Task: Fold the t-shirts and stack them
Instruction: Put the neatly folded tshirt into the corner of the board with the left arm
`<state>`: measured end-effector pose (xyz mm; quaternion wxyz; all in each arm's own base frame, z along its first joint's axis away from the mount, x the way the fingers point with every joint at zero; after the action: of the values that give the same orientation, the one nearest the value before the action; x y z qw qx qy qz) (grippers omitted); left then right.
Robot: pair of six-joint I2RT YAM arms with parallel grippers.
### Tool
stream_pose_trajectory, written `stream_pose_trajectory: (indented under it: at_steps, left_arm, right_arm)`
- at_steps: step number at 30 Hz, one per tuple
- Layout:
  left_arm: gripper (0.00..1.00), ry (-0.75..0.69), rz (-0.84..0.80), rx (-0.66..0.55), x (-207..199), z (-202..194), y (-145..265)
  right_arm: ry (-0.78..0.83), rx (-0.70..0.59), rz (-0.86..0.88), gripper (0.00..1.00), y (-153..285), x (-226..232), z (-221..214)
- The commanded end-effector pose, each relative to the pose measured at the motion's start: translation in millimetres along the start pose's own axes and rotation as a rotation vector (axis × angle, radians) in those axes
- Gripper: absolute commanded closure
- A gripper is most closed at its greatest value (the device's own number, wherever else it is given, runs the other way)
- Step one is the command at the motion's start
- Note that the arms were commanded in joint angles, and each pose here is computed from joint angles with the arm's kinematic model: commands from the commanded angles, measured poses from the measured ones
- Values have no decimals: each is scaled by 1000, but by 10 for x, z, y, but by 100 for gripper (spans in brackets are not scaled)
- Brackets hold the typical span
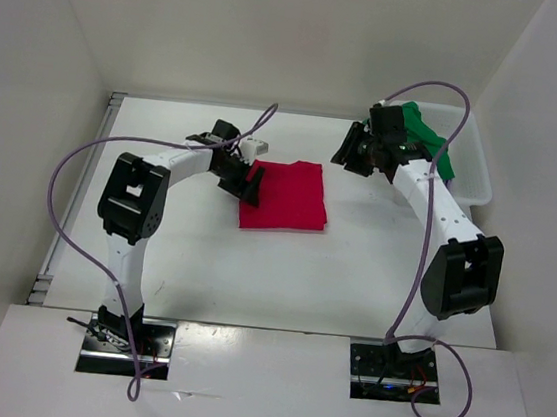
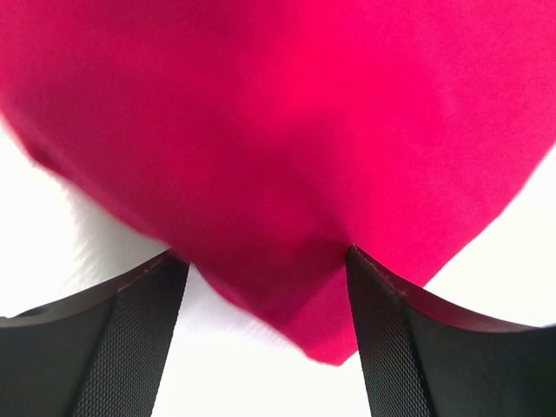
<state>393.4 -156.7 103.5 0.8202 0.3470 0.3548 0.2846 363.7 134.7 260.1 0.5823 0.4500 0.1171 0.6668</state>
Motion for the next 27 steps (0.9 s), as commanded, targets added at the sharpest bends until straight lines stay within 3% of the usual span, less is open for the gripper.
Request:
stream_pose_trajectory:
  at_steps: [1,8,17,18,19,27]
  left_arm:
    - [20,34,121,60,21,-155,93]
    - [19,15,227,38,41,-85,241]
    - [20,80,-76,109,-5,-243,-163]
    - [24,88,-124,109,-30,-258,-193]
    - [40,83,-129,116,-45,-253,-240]
    - [86,99,-4,167,119,-338,-354]
  right_arm:
    - [6,-29,-14,51,142,31,-1]
    - [6,-21,-5,51,162,48,2]
    - [16,-34,-9,51,175,54,31]
    - [24,-32,-22,51,176,36,24]
    - [24,-32,-22,51,176,36,24]
    - [26,-52,-19,51,259,59,58]
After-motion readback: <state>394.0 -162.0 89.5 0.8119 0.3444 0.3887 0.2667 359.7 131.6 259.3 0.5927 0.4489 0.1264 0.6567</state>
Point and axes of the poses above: each gripper's point midway between its finger pads, its own y axis back along the fingers, its own x axis along the line the jaws close on, z = x × y, the point moved 9 cm from there along y, back along the fingers, and after that the axes turned 2 degrees about -y, right-handed, at the moved point
